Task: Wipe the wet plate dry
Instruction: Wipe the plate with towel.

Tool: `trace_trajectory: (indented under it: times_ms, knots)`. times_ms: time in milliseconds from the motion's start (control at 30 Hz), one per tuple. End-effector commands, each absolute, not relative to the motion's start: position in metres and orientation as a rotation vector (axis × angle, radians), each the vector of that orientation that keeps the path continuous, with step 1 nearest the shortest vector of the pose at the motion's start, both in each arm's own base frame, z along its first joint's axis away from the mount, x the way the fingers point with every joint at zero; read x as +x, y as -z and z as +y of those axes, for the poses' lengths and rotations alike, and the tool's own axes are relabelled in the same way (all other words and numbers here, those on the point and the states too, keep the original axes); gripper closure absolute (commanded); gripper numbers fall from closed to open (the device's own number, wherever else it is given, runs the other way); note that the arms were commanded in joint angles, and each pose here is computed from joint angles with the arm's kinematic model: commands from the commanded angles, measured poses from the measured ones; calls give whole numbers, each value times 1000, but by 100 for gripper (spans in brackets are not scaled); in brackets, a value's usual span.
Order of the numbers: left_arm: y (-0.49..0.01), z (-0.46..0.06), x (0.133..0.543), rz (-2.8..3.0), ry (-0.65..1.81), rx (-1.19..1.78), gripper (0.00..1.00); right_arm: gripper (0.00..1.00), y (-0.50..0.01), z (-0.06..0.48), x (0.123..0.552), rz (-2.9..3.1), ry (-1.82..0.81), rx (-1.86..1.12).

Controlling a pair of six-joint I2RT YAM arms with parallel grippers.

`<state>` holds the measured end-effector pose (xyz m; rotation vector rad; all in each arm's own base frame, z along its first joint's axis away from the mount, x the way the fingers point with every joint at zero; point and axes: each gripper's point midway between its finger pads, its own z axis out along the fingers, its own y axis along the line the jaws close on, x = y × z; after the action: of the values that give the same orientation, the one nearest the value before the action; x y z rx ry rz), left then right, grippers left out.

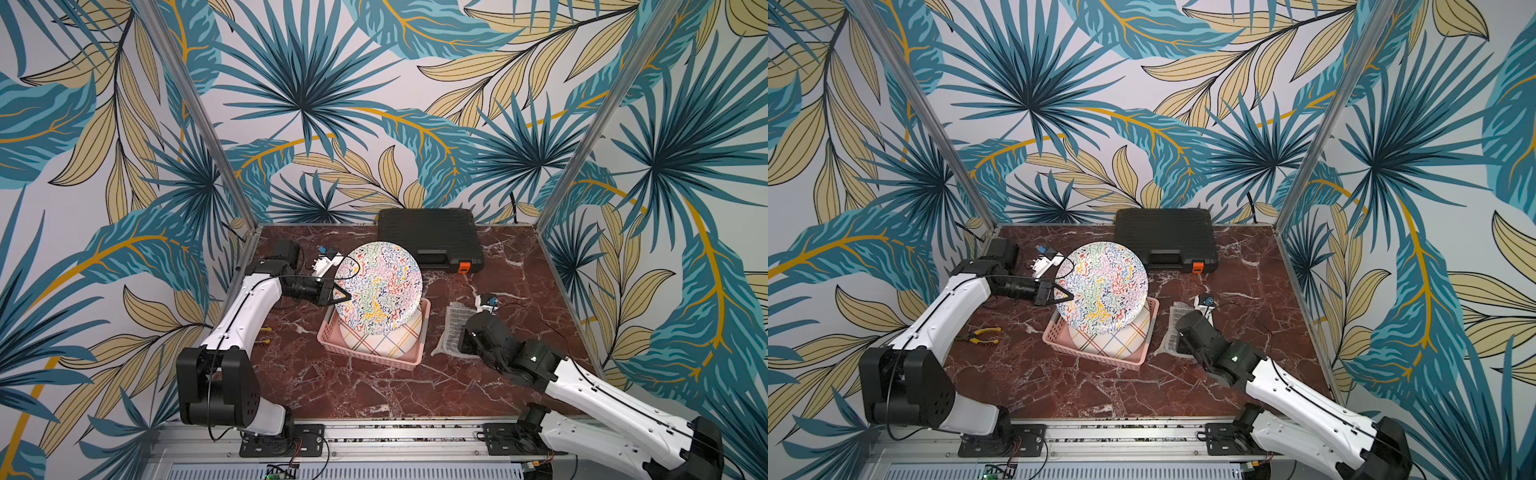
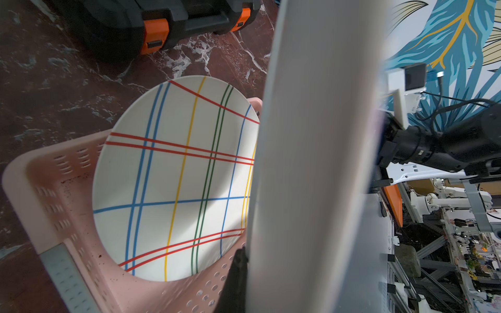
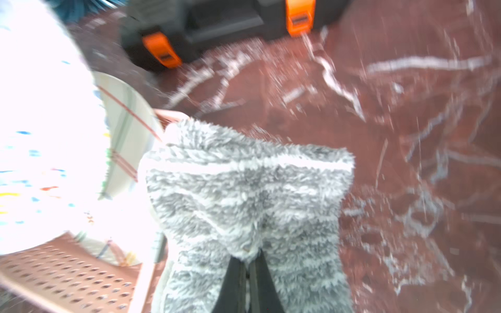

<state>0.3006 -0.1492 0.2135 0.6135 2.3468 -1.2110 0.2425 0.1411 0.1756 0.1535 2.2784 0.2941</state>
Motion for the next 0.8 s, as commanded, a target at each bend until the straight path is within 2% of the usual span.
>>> trace_trajectory:
  times_ms: [0,233,400,600,767]
  knots:
    - [-235,-153,299,2233,1228,662,100,100,-226,174,257,2173,-400,-37]
    - [-237,-156,295,2212,1257,676,100,100,-285,272,291,2124,-637,-315]
    - [-240,-157,291,2195,1280,683,100,100,-314,320,338,2100,-647,-310]
    - [-243,-159,290,2184,1303,689,100,100,-295,354,390,2134,-559,-243]
    - [-244,-159,287,2176,1312,698,100,100,-276,346,414,2147,-422,-145]
